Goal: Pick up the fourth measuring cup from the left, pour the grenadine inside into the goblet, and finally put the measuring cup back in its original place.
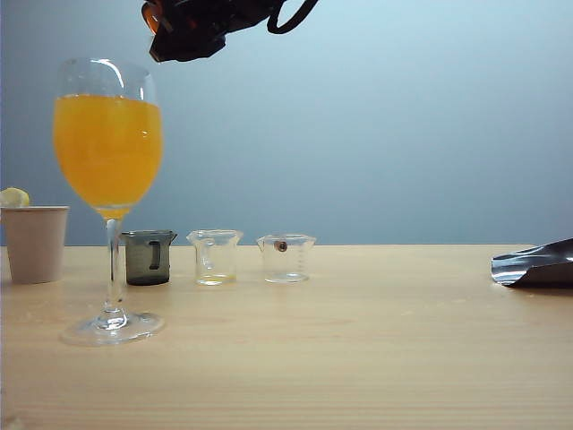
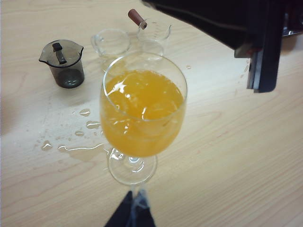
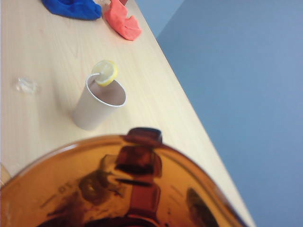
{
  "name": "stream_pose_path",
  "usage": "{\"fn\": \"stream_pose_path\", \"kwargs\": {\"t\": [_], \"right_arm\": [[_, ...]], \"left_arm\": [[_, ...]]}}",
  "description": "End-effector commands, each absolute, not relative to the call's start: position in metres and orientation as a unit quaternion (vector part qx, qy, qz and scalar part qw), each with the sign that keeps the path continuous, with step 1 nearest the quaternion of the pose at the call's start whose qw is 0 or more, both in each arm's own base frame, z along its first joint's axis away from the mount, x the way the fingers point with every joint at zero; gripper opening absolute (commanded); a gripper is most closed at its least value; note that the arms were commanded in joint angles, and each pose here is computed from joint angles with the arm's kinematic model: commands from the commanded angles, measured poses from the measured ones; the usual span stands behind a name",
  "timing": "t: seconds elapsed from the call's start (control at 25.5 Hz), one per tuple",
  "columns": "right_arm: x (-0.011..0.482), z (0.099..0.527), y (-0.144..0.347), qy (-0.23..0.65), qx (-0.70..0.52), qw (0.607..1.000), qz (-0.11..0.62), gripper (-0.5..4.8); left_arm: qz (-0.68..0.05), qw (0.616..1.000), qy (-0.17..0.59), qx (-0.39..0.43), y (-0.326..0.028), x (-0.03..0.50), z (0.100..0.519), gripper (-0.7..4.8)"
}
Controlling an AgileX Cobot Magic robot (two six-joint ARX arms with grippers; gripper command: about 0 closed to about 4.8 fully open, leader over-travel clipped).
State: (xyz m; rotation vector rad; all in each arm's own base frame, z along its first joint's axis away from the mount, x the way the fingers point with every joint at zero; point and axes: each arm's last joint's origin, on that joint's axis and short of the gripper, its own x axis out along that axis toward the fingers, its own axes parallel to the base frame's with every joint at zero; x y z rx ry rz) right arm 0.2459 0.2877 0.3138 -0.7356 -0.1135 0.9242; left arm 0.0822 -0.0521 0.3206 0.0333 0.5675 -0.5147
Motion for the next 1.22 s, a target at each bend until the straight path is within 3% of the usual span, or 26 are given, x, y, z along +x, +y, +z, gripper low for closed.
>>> {"fn": "stream_pose_path", "kwargs": {"t": [0.04,0.35,1.22], "right_arm": [[0.244,0.322,0.288,-0.084,-0.369,0.823,0.424,2.59],[0.247,0.317,0.292,-0.078,-0.379,0.833,0.396,2.59],[0.244,0.305,0.306,-0.109,-0.453,0.797,0.385,2.59]], "left_arm": [[-0.253,0.928,0.272,0.013,-0.052,0.082,0.323,-0.05],[-0.253,0.928,0.272,0.013,-0.052,0.082,0.322,-0.06],[-0.255,0.929,0.267,0.013,-0.061,0.095,0.324,-0.05]]}}
